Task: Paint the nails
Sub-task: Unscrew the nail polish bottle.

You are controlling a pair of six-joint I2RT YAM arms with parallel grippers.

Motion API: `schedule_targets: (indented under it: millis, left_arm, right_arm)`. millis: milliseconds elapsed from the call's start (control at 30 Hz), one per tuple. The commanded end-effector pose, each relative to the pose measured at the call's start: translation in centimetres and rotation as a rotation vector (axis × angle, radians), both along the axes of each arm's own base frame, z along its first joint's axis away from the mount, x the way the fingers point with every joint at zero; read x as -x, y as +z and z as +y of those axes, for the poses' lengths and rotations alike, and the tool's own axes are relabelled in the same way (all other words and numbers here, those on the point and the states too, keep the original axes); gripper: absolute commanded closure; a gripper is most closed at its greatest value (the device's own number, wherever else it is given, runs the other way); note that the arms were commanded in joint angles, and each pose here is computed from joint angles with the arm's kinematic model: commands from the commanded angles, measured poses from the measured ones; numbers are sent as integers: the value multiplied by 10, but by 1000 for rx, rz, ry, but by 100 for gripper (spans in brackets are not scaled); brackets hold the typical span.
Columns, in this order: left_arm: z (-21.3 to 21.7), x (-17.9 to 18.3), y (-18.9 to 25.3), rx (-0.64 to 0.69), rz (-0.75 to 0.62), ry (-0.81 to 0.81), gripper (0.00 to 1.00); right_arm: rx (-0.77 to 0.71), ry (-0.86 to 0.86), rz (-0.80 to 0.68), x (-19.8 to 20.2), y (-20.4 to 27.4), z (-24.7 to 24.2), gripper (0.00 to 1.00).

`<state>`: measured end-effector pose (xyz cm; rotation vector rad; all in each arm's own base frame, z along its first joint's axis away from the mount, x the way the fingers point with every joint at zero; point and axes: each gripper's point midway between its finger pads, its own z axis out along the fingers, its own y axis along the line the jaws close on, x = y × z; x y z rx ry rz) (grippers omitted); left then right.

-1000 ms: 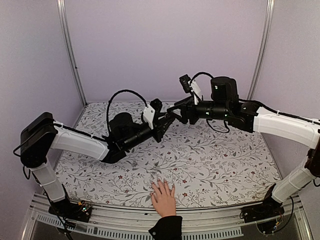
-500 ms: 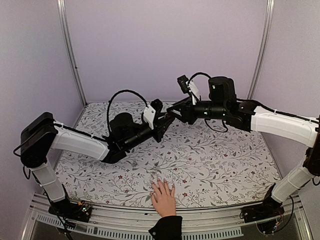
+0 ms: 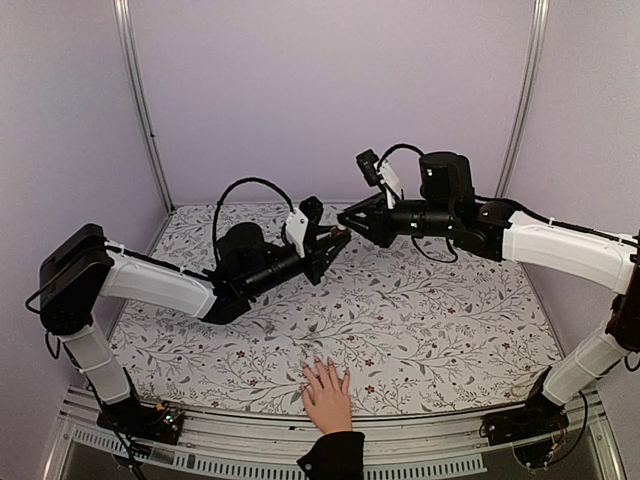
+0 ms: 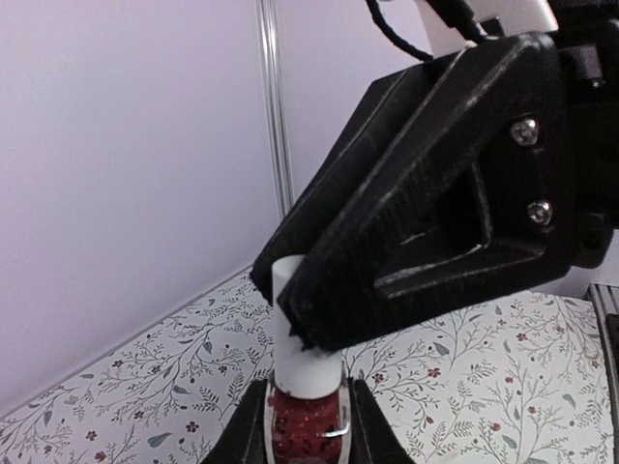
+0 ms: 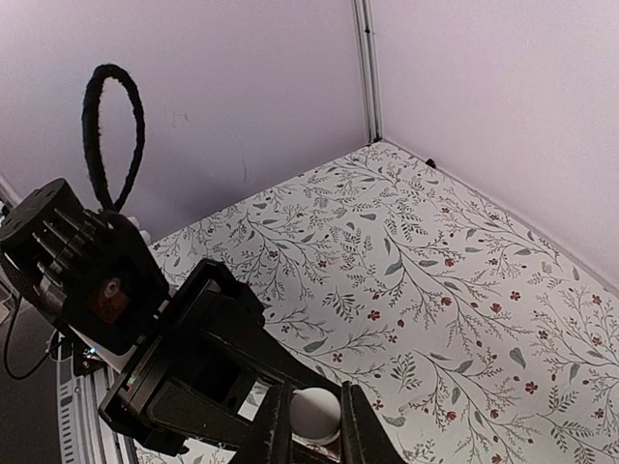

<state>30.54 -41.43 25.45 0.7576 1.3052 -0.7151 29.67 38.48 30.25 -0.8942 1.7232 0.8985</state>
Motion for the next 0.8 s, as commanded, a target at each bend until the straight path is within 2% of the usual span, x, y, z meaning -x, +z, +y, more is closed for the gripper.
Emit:
schedule_targets:
  millis: [0, 100, 300, 567, 767]
  left_arm:
    - [-5, 2, 14, 8, 23, -82, 100]
    - [-11, 9, 11, 5, 62, -173, 100]
    - [-11, 35, 19, 27, 49, -362, 100]
    - [10, 99, 33, 70, 24, -895, 100]
    - [18, 114, 36, 73, 25, -1022, 100]
  right_arm:
    - [-47, 138, -25, 27, 12, 8, 90]
    - [-31, 183, -31, 35, 8, 10, 92]
    - [1, 300, -69, 55, 2, 10, 92]
    - [4, 473, -103, 88, 3, 10, 94]
    - [-7, 584, -119, 110, 5, 11, 95]
